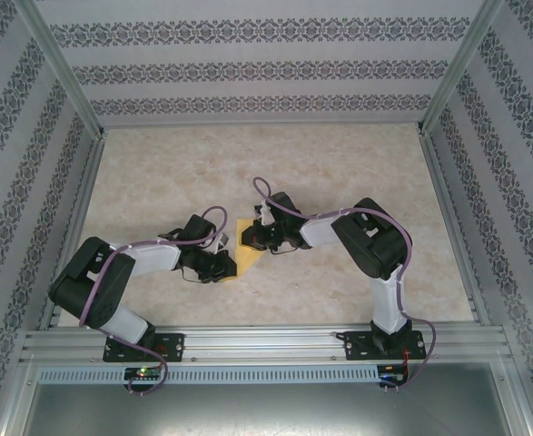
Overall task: Fold a paper plane with a square sheet of paper (pick it up from the middle)
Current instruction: Fourth fold the wing at the center of the table.
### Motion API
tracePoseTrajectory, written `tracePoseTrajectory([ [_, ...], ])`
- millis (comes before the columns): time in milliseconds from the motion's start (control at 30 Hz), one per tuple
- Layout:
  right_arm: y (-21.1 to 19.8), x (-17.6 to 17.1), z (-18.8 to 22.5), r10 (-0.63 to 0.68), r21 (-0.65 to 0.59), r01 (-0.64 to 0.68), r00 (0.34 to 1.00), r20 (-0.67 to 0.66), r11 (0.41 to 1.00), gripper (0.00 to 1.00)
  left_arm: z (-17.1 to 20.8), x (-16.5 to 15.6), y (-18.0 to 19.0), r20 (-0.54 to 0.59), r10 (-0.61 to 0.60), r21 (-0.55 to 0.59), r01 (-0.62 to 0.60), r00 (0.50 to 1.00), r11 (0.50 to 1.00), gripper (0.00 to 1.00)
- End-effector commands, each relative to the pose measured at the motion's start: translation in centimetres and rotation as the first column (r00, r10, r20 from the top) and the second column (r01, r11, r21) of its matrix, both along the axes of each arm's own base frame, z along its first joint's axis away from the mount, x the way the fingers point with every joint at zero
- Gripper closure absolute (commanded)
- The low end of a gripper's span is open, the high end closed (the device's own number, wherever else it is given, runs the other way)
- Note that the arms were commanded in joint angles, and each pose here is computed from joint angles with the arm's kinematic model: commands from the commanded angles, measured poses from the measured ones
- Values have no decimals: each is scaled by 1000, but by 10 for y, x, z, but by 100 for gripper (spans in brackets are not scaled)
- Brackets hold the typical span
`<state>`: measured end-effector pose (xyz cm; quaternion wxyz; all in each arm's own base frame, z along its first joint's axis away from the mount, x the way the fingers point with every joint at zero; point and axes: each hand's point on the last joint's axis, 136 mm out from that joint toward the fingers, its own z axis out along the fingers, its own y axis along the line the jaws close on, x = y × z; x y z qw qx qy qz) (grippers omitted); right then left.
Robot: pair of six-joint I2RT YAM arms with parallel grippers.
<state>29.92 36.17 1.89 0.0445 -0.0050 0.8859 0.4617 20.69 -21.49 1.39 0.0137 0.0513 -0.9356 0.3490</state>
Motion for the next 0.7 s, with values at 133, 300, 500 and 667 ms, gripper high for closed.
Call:
tracePoseTrajectory([
  [133, -27, -12, -47, -53, -157, 42, 996, -73, 987, 94, -8, -41, 22, -135, -37, 144, 57, 990, 988, 85],
  [300, -27, -12, -47, -54, -156, 42, 996, -72, 987, 94, 26, -12, 14, 23, -7, 101, 5, 1000, 995, 85],
  [500, -26, -13, -47, -53, -154, 41, 996, -72, 987, 94, 53, 37, -11, 154, 68, -10, -67, 986, 998, 85],
  [667, -26, -13, -47, -51, -156, 39, 996, -73, 987, 94, 38, 54, -30, 138, 76, -74, -67, 988, 995, 85],
])
